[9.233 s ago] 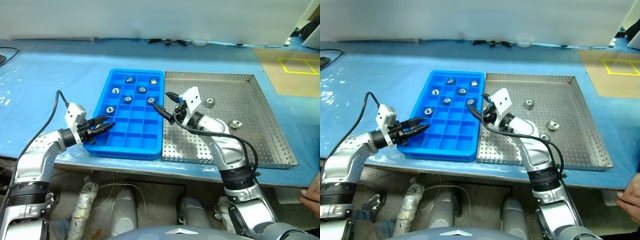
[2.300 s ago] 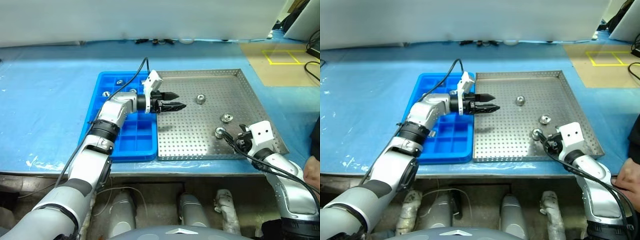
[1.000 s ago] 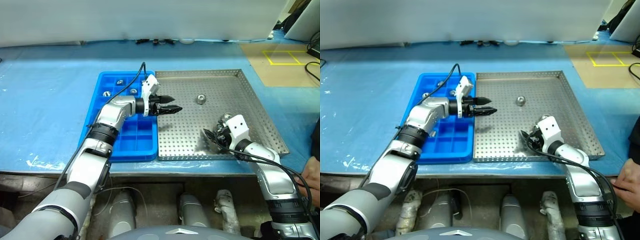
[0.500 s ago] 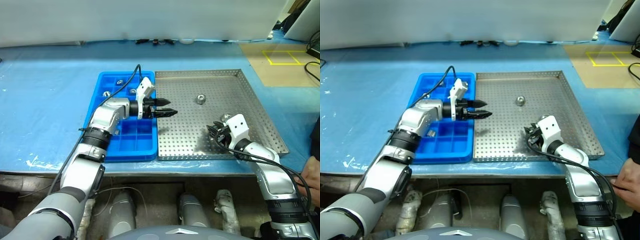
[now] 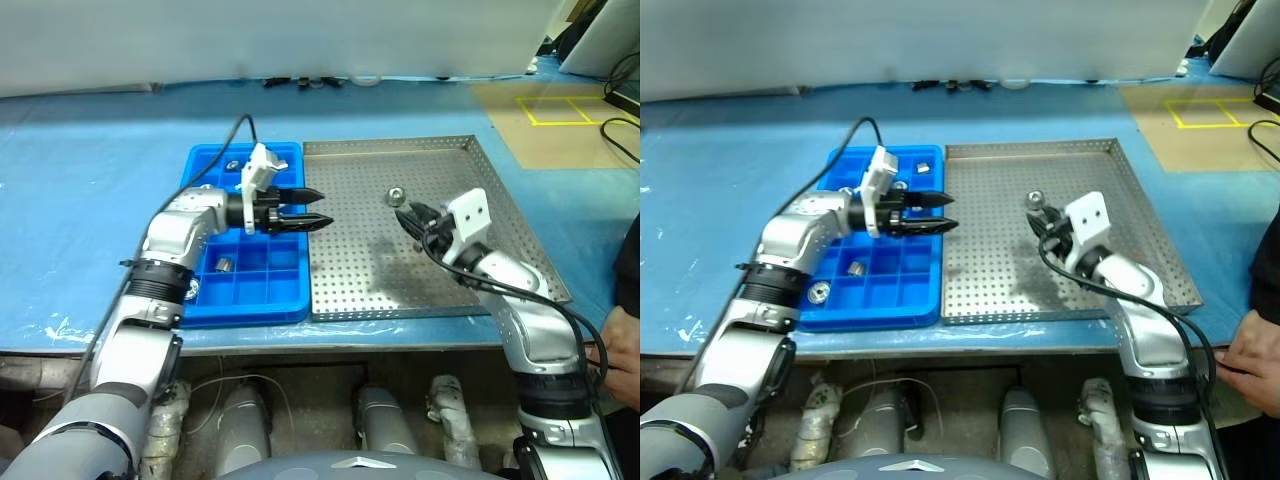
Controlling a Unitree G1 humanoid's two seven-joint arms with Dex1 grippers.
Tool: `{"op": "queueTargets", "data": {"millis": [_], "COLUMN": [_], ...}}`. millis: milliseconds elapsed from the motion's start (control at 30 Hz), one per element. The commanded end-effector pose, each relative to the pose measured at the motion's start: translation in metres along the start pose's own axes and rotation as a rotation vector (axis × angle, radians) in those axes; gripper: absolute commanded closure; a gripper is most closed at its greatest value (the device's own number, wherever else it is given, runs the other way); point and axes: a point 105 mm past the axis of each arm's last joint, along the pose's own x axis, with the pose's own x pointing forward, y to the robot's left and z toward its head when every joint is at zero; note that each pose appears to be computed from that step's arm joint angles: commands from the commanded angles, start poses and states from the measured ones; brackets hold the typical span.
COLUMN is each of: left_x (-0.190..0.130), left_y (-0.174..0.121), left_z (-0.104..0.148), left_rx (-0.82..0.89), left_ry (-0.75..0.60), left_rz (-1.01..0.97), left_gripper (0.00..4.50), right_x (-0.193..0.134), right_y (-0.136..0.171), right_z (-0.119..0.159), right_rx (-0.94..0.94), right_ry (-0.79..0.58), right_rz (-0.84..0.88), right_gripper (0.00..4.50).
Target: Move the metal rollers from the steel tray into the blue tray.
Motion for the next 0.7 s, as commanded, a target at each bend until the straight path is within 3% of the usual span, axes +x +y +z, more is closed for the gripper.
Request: {"op": "queueTargets", "data": {"millis": [33, 167, 400, 700], "left_x": [-0.017, -0.038, -0.071, -0.097], "left_y": [-0.001, -0.009, -0.025, -0.037], "left_z": [0.012, 0.011, -0.006, -0.021], "left_rx": [0.064, 0.103, 0.102, 0.039], "left_ry": [-0.023, -0.007, 0.044, 0.065], "left_rz": [0.019, 0.061, 0.200, 0.342], "left_gripper": [1.03, 1.03, 1.03, 1.03], "right_x": [0.015, 0.043, 0.077, 0.077], "right_y": [0.024, 0.053, 0.091, 0.092], "right_z": [0.028, 0.048, 0.051, 0.018], "right_rx": [-0.006, 0.061, 0.114, 0.113], "right_ry": [-0.085, -0.135, -0.155, -0.064], "right_rz": [0.113, 0.249, 0.414, 0.457], "right_gripper": [3.49, 3.49, 3.49, 3.49]}}
